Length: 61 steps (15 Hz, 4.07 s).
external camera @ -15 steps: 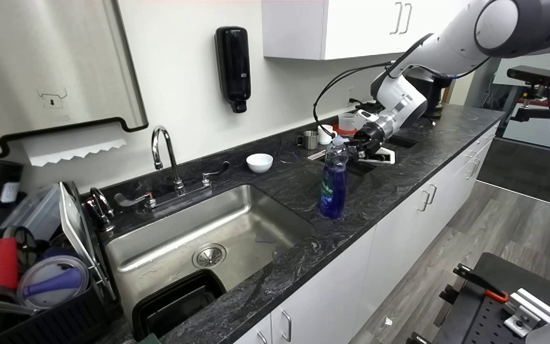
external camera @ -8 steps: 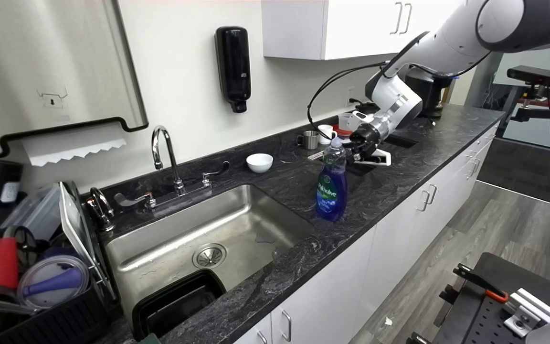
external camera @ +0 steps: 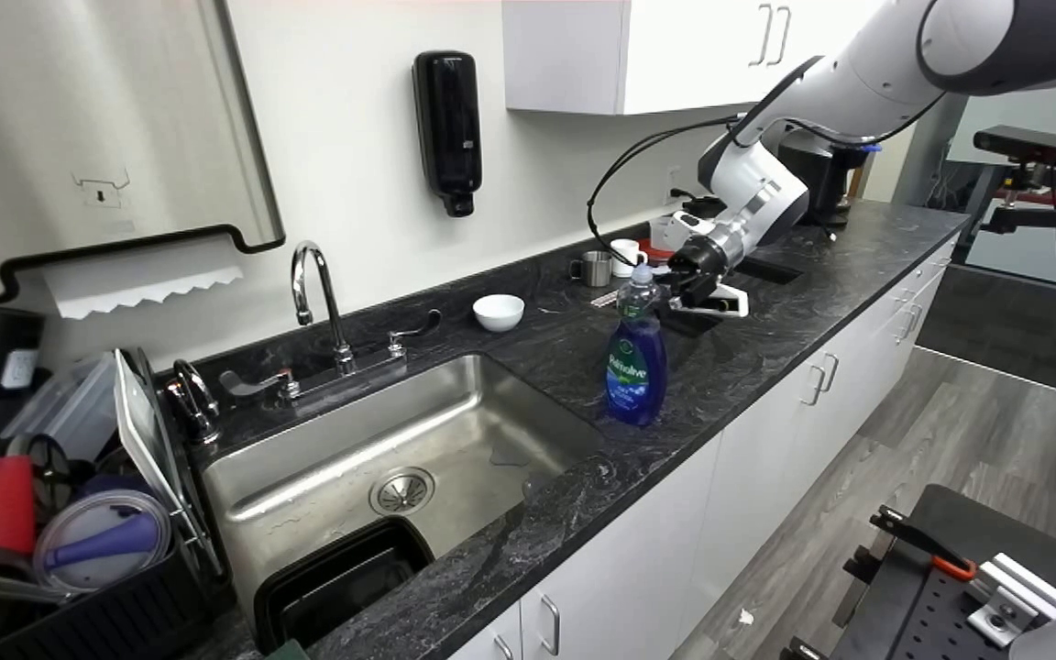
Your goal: Pick up the dish soap bottle
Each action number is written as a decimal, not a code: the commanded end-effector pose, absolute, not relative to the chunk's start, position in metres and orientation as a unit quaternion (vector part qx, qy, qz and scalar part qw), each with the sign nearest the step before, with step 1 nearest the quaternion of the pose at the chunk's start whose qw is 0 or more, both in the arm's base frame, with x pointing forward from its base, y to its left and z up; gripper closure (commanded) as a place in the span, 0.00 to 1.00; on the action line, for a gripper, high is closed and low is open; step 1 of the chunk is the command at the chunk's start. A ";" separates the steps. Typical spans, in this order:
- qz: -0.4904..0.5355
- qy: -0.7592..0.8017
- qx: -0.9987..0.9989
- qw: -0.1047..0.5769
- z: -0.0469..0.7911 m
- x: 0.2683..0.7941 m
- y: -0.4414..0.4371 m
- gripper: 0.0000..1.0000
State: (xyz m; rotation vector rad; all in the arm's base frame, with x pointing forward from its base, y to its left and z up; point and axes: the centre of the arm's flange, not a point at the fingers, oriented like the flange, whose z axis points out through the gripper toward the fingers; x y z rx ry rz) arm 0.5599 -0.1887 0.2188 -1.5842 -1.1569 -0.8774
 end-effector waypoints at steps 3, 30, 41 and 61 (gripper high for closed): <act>-0.353 -0.461 -0.681 0.447 0.219 0.558 -0.198 0.47; -0.231 -0.517 -0.779 0.269 0.274 0.569 -0.243 0.47; -0.193 -0.558 -0.766 0.255 0.267 0.567 -0.200 0.47; -0.093 -0.602 -0.759 0.228 0.177 0.548 -0.136 0.47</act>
